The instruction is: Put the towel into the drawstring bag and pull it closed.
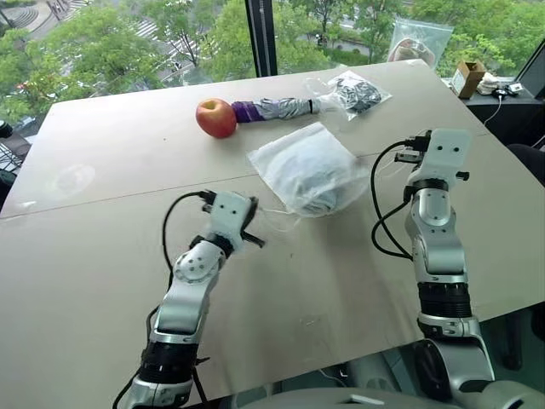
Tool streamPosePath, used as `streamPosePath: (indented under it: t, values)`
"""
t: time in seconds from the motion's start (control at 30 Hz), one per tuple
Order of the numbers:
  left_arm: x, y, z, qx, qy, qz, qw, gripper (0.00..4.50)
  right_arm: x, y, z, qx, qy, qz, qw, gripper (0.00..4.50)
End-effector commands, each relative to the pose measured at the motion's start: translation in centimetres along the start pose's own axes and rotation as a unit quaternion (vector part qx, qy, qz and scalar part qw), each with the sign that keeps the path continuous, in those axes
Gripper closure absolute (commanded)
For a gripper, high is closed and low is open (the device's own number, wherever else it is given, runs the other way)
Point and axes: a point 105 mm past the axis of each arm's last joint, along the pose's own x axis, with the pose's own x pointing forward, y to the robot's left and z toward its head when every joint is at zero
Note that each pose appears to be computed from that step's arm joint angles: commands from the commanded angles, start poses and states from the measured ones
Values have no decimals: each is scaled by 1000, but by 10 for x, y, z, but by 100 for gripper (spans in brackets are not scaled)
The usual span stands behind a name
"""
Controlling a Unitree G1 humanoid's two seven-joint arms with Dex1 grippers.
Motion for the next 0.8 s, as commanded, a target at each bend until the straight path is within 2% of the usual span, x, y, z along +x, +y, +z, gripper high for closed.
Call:
streamPosePath:
  t: [0.03, 0.2, 0.3, 0.43, 0.57, 0.7, 0.77, 0.8]
  values:
    - [-11, 50, 12, 18, -27, 138, 990, 445, 4, -2, 14, 10, -25, -10, 1000, 450]
    - [-31, 97, 11, 39, -18, 280, 959, 445, 6, -18, 7, 14, -10, -52, 998, 450]
    - [-47, 122, 11, 56, -12, 354, 934, 445, 7, -40, -4, 24, 13, -112, 993, 450]
    - [-59, 139, 8, 67, 1, 409, 910, 445, 4, -68, -18, 36, 43, -185, 981, 450]
    - [-64, 150, 17, 84, -13, 437, 895, 445, -2, -86, -30, 46, 70, -230, 970, 450]
    - [-61, 156, 26, 95, -28, 438, 894, 445, -1, -84, -31, 50, 74, -223, 971, 450]
    - [-52, 154, 40, 115, -54, 413, 902, 445, 6, -72, -15, 38, 38, -183, 982, 450]
    - [-45, 152, 52, 125, -76, 396, 907, 445, 12, -63, 3, 25, 0, -150, 988, 450]
